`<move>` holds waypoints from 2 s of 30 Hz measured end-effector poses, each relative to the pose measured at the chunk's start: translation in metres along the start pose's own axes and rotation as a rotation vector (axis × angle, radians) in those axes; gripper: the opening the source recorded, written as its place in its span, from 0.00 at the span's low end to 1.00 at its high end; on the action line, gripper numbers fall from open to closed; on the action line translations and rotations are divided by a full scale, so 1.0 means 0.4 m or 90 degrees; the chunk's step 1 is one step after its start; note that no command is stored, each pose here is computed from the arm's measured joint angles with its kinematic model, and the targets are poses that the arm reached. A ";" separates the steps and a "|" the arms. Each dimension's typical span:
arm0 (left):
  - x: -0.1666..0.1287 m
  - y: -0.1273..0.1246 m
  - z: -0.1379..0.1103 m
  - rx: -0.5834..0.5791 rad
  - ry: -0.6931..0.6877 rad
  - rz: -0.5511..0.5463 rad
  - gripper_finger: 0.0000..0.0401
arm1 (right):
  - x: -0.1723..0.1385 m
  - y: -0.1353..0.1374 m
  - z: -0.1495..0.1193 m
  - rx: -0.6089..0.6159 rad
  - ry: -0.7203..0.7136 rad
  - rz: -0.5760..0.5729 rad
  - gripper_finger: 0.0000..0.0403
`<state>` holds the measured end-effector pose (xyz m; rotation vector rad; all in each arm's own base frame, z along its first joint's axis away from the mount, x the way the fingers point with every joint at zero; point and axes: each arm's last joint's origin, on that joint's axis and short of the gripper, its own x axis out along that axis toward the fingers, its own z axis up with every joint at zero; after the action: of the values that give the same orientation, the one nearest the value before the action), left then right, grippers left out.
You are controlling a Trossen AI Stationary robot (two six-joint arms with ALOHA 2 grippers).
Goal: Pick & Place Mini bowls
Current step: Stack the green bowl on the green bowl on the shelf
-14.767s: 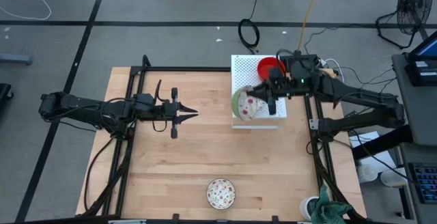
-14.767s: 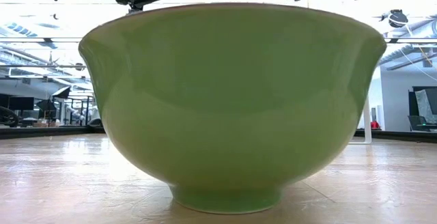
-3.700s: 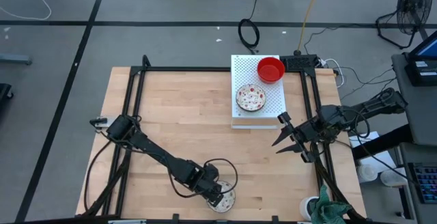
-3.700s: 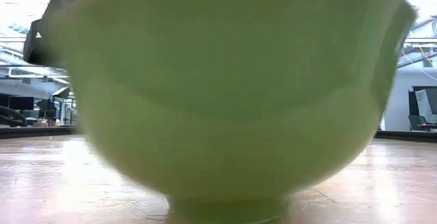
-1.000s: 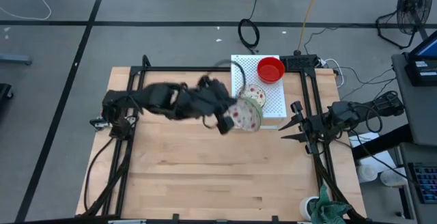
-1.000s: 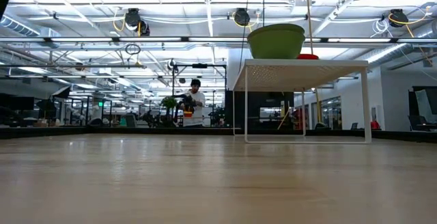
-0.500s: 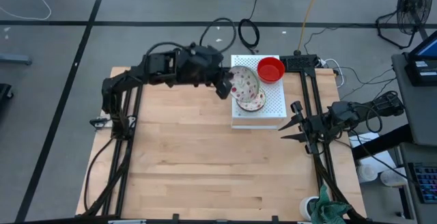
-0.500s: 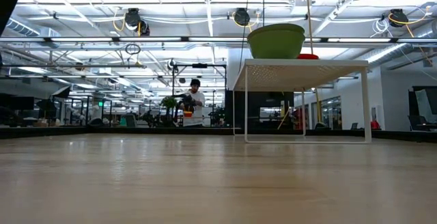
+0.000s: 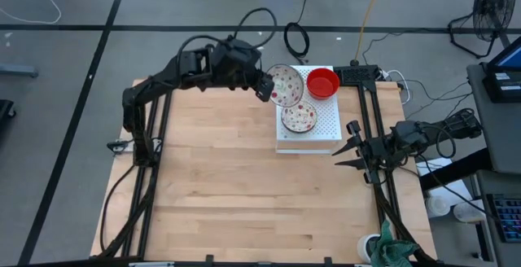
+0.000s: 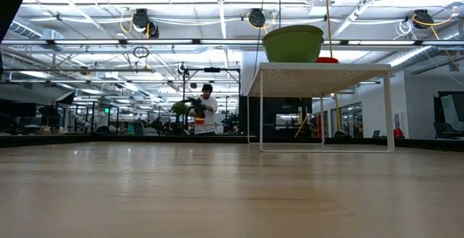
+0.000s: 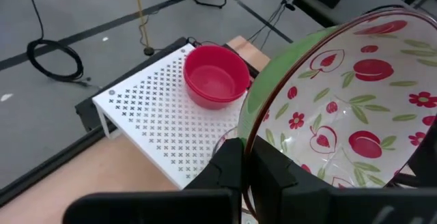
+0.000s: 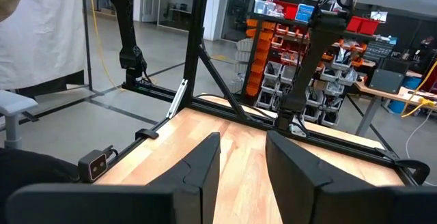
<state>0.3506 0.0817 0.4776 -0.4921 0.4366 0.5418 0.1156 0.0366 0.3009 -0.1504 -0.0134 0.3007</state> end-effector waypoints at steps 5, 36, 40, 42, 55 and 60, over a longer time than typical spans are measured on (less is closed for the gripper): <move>0.025 0.005 -0.007 -0.004 0.011 0.011 0.02 | 0.000 0.000 0.000 0.000 0.000 0.000 0.26; 0.271 0.075 -0.134 -0.045 0.168 -0.024 0.02 | 0.000 0.000 0.000 -0.002 0.000 0.000 0.26; 0.276 0.076 -0.144 -0.049 0.183 -0.031 0.02 | 0.000 0.000 0.000 -0.006 0.000 0.000 0.26; 0.281 0.075 -0.149 -0.053 0.183 -0.032 0.02 | 0.000 0.000 0.000 -0.006 0.000 0.000 0.26; 0.307 0.073 -0.173 -0.065 0.192 -0.066 0.02 | 0.000 0.000 0.000 -0.007 0.000 0.000 0.26; 0.316 0.076 -0.180 -0.080 0.190 -0.064 0.03 | 0.000 0.000 0.000 -0.007 0.000 0.000 0.26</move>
<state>0.4116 0.1130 0.3460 -0.7169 0.6614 0.4004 0.1156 0.0365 0.3010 -0.1618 -0.0154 0.3004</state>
